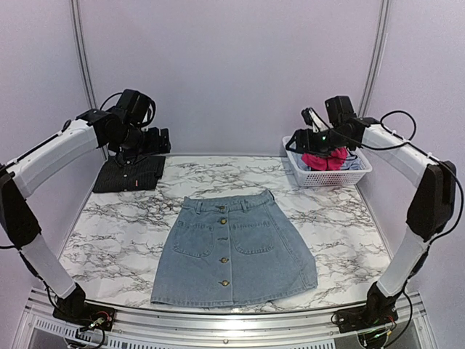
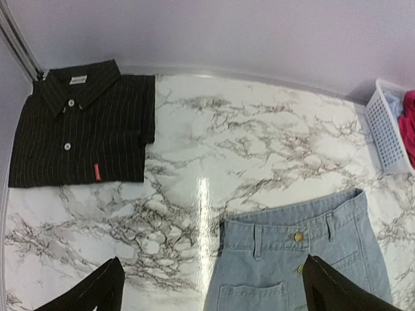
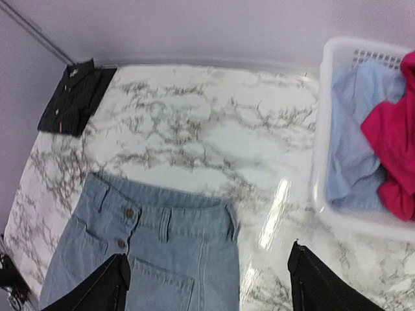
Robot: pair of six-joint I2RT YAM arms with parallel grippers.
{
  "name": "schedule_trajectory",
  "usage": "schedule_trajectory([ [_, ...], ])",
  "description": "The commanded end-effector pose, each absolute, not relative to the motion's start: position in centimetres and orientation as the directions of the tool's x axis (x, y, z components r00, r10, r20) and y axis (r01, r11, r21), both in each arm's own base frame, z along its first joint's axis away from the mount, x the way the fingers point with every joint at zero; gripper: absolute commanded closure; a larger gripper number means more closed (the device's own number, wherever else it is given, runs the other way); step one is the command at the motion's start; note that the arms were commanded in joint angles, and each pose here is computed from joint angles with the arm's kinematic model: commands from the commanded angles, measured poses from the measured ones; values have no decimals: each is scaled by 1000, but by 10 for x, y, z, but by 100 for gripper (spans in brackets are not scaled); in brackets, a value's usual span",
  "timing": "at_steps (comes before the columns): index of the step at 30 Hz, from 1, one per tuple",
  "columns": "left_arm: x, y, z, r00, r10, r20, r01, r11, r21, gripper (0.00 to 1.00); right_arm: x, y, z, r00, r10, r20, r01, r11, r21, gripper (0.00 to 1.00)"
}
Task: Fold and stack the mixed laundry pile
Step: Flatten out the crumpled skirt at the center of the board, then smooth out the flattened skirt at the center of the board.
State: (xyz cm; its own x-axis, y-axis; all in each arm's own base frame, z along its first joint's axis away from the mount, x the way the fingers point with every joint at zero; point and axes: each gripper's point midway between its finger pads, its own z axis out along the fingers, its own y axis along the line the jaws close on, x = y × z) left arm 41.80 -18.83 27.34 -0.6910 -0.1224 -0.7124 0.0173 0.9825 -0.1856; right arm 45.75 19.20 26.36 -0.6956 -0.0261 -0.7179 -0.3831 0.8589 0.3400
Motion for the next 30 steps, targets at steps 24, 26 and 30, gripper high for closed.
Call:
schedule_trajectory([
  [24, 246, -276, 36, -964, 50, -262, 130, 945, -300, 41, 292, 217, 98, -921, -254, -296, -384, 724, 573, 32],
  [26, 253, -269, 25, -968, 28, -248, 98, 958, -271, 43, 294, 191, 106, -946, -153, -285, -299, 750, 590, 32],
  [30, 275, -246, 4, -977, -14, -214, 32, 977, -211, 46, 268, 171, 95, -971, -102, -215, -213, 775, 594, 26],
])
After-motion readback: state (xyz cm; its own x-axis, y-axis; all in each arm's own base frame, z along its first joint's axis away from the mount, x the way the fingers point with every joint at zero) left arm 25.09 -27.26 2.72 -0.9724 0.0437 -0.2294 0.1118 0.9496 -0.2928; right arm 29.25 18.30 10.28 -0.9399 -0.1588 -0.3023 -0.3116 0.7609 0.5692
